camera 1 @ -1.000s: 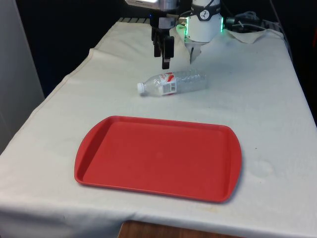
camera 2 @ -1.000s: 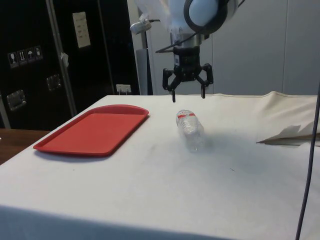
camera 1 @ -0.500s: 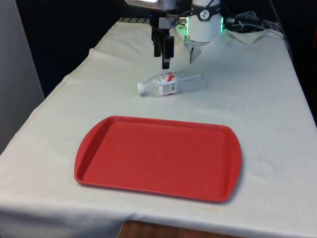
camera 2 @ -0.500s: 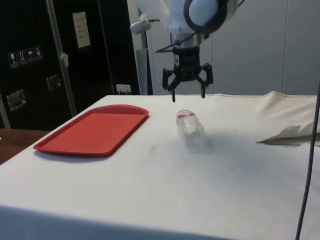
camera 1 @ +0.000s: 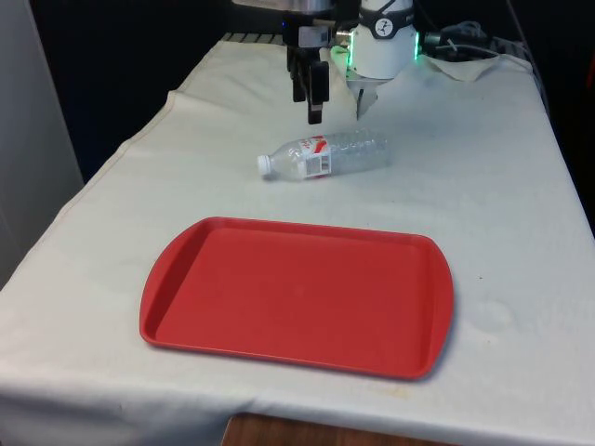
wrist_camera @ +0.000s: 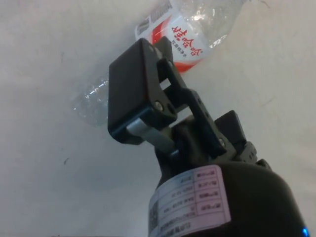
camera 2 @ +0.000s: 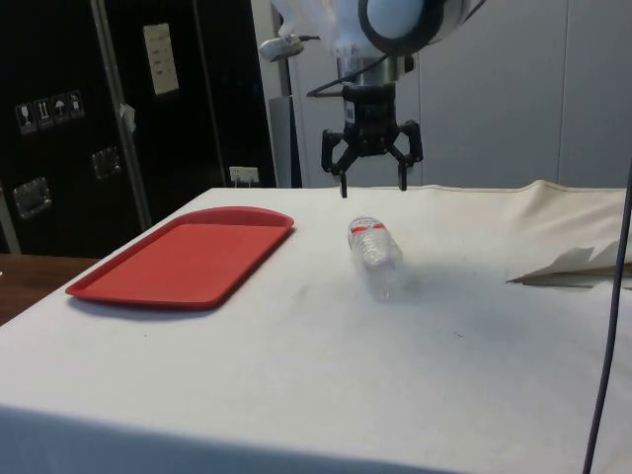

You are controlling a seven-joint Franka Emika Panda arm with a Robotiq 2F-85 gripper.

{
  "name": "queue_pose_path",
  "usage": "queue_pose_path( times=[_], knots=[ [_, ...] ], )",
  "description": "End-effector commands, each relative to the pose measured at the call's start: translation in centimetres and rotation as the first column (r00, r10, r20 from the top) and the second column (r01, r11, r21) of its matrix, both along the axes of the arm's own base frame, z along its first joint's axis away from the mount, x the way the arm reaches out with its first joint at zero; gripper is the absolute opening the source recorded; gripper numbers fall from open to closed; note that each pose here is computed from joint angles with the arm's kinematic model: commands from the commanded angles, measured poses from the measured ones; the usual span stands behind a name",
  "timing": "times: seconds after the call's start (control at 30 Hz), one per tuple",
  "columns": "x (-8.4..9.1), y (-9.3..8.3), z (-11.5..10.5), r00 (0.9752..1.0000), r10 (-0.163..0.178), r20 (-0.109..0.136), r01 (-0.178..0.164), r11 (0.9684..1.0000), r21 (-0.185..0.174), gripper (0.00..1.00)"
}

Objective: Place the bottle upright on the tray.

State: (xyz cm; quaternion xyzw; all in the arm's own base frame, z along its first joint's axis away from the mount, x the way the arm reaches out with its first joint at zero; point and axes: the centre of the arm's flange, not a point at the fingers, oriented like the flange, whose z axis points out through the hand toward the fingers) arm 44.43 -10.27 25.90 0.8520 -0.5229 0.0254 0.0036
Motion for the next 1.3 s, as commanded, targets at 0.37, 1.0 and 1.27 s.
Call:
queue_pose_path(
  times=[0.37,1.0,1.27],
  knots=[
    [0.0,0.09,-0.13,1.0,0.001,-0.001,-0.001,1.0,0.007,1.0],
    [0.08,-0.01,-0.19,0.9991,0.0,-0.041,0.003,0.9978,0.066,1.0],
    [0.17,0.24,-0.3,0.9977,0.006,-0.068,0.003,0.9904,0.138,1.0]
  ],
)
